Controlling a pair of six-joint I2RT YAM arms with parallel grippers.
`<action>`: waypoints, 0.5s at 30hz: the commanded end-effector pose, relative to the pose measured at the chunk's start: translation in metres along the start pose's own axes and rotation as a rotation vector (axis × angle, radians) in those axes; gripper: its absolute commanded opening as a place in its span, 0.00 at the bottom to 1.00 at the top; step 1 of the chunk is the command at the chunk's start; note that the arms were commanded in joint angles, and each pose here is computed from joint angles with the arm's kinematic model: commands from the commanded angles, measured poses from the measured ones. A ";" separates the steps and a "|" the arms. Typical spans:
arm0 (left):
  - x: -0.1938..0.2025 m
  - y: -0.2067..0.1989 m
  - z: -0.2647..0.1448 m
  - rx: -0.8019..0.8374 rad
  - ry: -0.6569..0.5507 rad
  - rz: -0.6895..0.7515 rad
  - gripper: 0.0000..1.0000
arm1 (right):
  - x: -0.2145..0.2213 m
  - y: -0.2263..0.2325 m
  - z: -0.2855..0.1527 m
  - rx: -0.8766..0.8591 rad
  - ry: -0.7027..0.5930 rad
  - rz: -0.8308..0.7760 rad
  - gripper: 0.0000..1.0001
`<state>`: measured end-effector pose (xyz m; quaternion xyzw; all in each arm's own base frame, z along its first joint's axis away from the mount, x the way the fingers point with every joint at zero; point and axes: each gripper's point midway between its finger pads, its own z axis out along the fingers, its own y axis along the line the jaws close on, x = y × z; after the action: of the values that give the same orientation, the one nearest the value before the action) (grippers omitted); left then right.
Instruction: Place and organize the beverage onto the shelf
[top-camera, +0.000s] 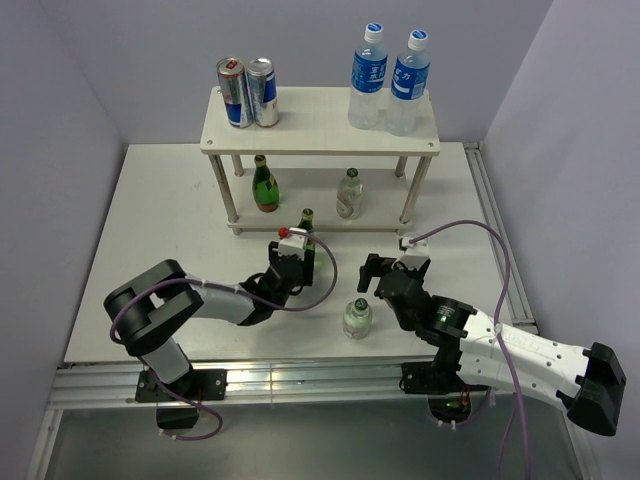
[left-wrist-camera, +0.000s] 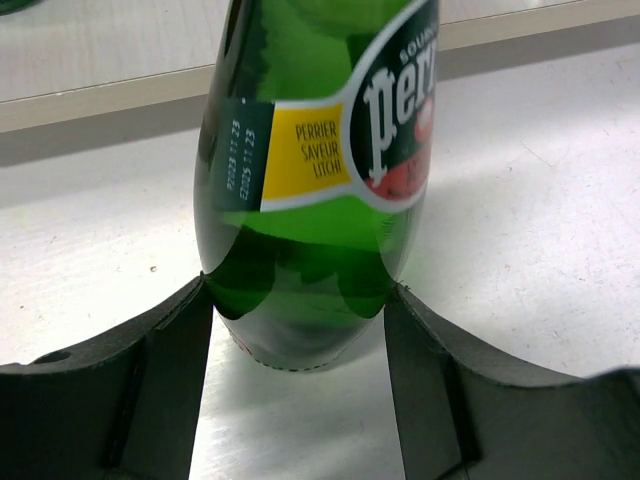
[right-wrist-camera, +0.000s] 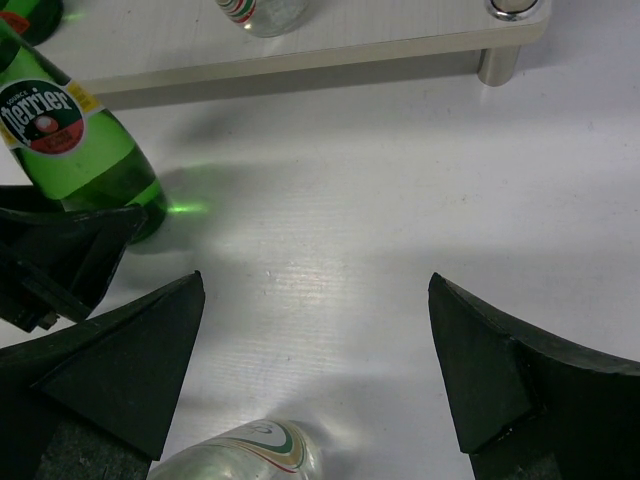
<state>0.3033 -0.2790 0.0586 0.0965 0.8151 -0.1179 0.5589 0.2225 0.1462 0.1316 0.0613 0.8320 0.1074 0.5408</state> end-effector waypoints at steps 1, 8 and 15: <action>-0.062 -0.008 -0.006 0.020 -0.186 -0.116 0.00 | -0.006 0.000 0.001 0.003 -0.033 0.028 1.00; -0.034 -0.009 0.000 0.032 -0.121 -0.122 0.00 | -0.006 0.000 0.001 0.003 -0.033 0.028 1.00; 0.000 -0.007 -0.006 0.041 -0.060 -0.170 0.00 | -0.006 0.000 0.001 0.005 -0.035 0.030 1.00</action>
<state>0.3004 -0.2757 0.0594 0.0624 0.8093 -0.1459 0.5655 0.2225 0.1462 0.1316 0.0614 0.8320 0.1075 0.5408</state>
